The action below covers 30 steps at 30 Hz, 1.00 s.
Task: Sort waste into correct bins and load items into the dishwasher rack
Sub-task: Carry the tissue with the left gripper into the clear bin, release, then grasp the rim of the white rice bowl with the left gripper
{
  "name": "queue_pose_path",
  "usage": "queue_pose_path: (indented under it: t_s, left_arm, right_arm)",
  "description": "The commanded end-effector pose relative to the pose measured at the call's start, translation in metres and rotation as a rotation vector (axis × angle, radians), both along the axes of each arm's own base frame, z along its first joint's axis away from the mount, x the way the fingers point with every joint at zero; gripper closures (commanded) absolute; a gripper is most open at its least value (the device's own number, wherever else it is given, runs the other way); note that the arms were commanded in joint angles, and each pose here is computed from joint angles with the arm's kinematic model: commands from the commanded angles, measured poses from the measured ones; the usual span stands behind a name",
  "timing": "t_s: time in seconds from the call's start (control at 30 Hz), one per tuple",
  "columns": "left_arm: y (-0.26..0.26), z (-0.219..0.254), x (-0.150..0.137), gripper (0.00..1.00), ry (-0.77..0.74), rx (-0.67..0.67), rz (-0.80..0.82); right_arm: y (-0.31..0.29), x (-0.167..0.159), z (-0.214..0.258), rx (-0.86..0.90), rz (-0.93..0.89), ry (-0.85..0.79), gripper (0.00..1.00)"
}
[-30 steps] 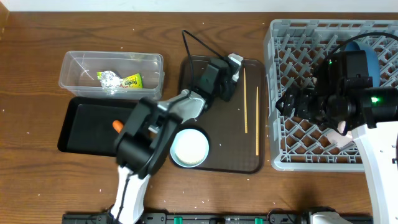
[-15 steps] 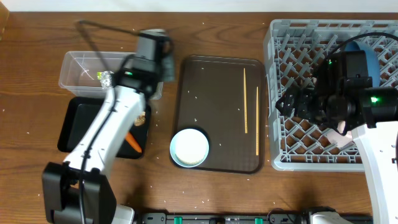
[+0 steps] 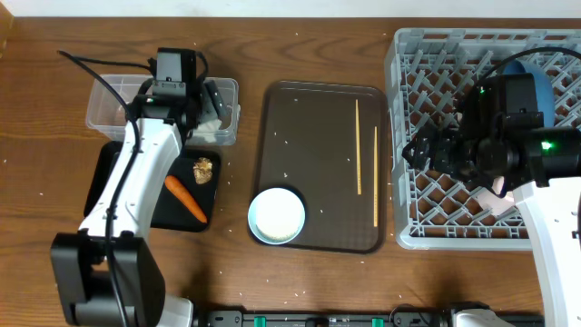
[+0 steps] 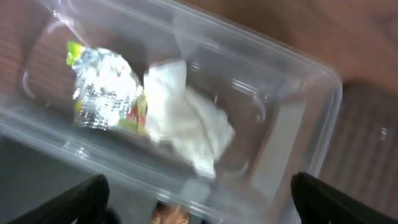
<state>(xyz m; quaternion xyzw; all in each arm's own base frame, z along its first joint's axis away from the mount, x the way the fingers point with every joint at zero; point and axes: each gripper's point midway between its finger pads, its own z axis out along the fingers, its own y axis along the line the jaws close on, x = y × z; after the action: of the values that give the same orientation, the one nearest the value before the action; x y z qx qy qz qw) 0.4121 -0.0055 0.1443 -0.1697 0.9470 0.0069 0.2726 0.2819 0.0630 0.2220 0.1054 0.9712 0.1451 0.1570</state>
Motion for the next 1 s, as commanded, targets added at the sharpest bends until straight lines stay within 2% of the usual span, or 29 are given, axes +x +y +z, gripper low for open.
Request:
queue_pose_path:
  t_s: [0.0, 0.2, 0.37, 0.47, 0.6, 0.67, 0.8, 0.93, 0.97]
  left_arm:
    - [-0.018, 0.050, -0.019, 0.06, -0.075, -0.006, -0.155]
    - [-0.072, 0.077, -0.097, 0.00, 0.006, -0.121, -0.355]
    - [-0.110, 0.068, -0.149, 0.00, 0.123, -0.112, -0.525]
    - [-0.131, 0.053, -0.174, 0.11, 0.200, -0.096, -0.625]
    - [-0.158, 0.032, -0.202, 0.15, 0.263, -0.076, -0.737]
    - [-0.169, 0.019, -0.210, 0.18, 0.279, -0.063, -0.782]
    - [-0.180, -0.016, -0.211, 0.23, 0.272, -0.029, -0.761]
    - [-0.197, -0.049, -0.207, 0.39, 0.263, -0.050, -0.756]
    - [-0.200, -0.057, -0.206, 0.40, 0.266, -0.047, -0.760]
  right_arm:
    - [0.002, 0.000, -0.001, -0.010, 0.018, -0.003, 0.06]
    - [-0.010, 0.006, -0.001, -0.072, -0.009, -0.026, 0.03]
    - [-0.009, 0.019, 0.004, -0.065, -0.019, -0.080, 0.04]
    - [-0.010, 0.026, 0.008, -0.069, -0.024, -0.114, 0.03]
    - [-0.018, 0.035, 0.011, -0.097, -0.068, -0.148, 0.01]
    - [-0.025, 0.038, 0.012, -0.104, -0.114, -0.153, 0.01]
    - [-0.036, 0.045, 0.014, -0.090, -0.188, -0.165, 0.01]
    - [-0.039, 0.046, 0.011, -0.091, -0.195, -0.154, 0.01]
    - [-0.039, 0.045, 0.010, -0.090, -0.193, -0.149, 0.01]
